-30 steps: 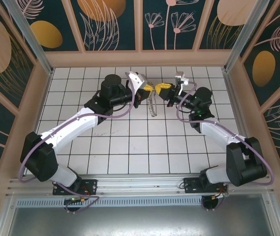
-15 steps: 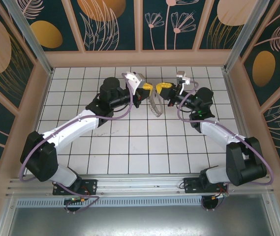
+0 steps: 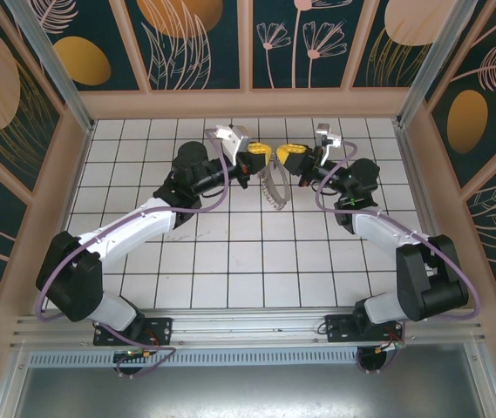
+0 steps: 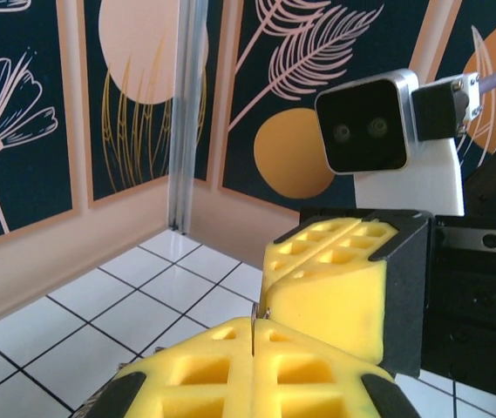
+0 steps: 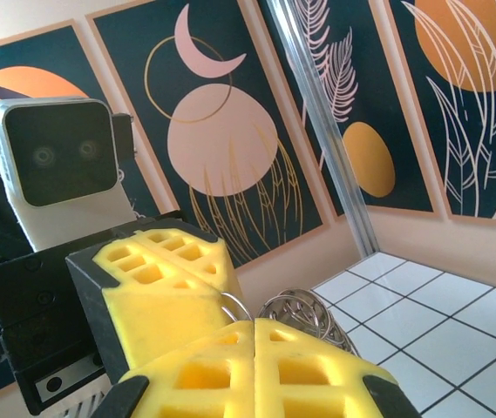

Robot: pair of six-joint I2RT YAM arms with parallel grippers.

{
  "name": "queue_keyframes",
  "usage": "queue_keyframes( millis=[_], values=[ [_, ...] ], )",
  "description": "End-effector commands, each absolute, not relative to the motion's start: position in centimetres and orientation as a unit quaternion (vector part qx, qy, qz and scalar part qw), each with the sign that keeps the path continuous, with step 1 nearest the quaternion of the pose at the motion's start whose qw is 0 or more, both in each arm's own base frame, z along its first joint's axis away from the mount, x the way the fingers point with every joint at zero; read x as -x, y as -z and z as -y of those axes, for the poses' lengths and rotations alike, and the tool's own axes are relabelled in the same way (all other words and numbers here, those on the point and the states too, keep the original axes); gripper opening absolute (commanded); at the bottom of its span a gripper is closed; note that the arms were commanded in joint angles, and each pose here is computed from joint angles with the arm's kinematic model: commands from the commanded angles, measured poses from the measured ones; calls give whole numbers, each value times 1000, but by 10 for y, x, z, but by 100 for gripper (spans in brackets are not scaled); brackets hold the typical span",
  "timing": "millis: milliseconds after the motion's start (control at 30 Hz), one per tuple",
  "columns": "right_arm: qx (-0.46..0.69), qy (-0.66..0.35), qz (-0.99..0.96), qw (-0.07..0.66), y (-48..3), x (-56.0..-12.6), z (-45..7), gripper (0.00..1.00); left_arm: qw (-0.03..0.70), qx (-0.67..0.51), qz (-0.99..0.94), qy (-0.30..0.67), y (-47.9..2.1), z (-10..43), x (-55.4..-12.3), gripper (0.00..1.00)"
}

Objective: Put the keys on the keyring

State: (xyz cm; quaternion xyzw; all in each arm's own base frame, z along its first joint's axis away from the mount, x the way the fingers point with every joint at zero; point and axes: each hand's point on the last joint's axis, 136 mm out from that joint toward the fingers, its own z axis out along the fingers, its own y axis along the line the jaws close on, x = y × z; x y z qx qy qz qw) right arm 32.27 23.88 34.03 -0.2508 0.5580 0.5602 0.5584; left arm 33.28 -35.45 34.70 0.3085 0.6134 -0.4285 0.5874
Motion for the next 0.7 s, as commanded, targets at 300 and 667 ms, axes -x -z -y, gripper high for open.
queue_keyframes(
  millis=[300,667],
  values=[
    [274,-596,-556,510,-329,-302,-252,0,644,-280,-537,468,-394,354,-329,0],
    [222,-572,-568,548,-344,-318,-222,38,632,-275,-544,478,-377,356,-329,0]
  ],
)
